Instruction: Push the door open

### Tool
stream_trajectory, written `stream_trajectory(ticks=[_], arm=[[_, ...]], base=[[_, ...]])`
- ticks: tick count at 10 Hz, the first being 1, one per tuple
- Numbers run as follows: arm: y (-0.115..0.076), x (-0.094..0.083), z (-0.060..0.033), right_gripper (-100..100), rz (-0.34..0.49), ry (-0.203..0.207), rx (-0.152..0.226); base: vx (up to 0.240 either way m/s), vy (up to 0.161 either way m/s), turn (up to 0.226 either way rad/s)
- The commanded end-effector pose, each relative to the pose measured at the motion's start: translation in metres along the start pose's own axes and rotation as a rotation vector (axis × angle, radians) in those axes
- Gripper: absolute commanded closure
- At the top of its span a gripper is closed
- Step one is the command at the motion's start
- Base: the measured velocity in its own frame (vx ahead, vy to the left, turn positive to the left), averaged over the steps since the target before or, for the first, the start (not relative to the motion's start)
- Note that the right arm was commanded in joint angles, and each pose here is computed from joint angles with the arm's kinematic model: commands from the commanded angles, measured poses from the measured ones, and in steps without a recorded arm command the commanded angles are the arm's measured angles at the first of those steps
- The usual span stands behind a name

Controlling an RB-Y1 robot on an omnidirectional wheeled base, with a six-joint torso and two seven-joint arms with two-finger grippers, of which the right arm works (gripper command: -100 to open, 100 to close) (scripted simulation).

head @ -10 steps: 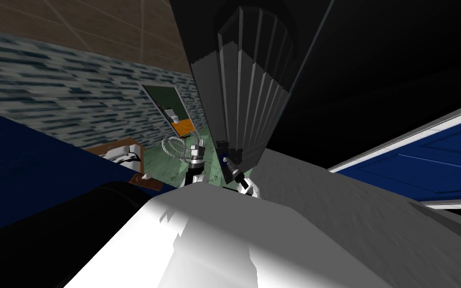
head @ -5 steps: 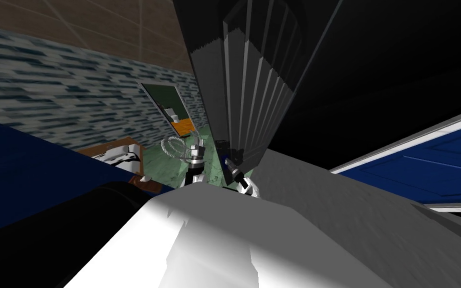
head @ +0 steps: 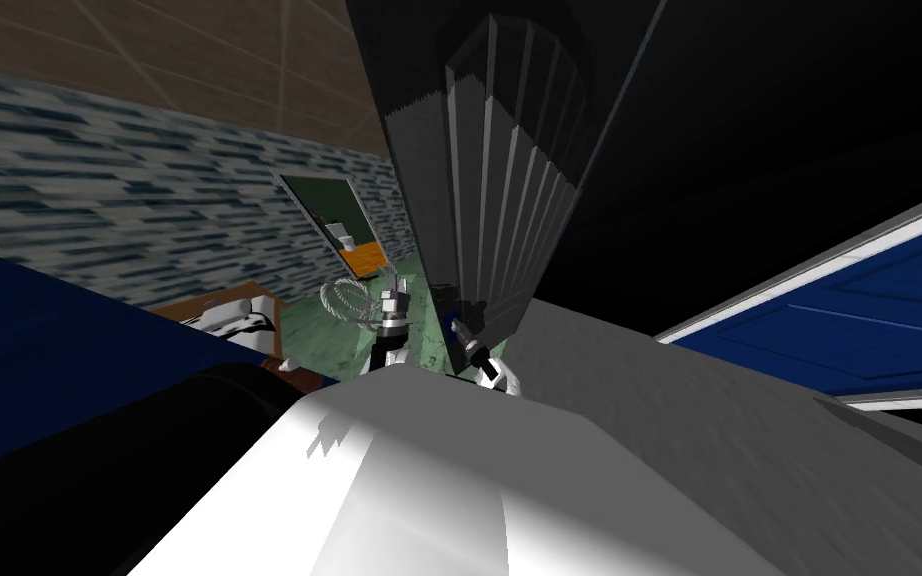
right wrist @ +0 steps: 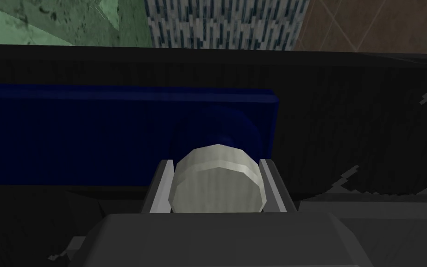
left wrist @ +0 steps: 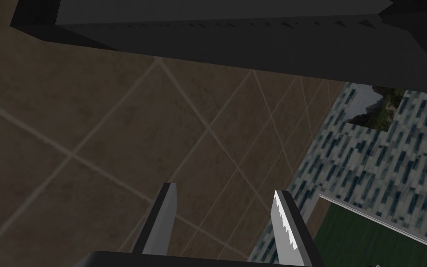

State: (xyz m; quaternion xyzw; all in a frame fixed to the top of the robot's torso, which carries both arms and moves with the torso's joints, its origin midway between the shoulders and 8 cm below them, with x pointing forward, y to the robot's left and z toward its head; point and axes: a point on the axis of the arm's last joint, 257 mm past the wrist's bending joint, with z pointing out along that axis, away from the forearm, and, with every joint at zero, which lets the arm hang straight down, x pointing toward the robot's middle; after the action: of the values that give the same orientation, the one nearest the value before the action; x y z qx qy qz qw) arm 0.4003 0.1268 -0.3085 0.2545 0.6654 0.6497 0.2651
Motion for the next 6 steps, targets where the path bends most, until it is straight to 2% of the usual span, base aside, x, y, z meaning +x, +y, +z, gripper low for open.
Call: stream_trajectory(ticks=[1,6], arm=[[0.001,-0.007,-0.0023,100,-0.007,-0.011,0.002],[-0.006,-0.017,-0.0157,100,-0.019,-0.036,0.016]], base=[[0.093,0.187,-0.128],[0.118,0.181,-0.14]])
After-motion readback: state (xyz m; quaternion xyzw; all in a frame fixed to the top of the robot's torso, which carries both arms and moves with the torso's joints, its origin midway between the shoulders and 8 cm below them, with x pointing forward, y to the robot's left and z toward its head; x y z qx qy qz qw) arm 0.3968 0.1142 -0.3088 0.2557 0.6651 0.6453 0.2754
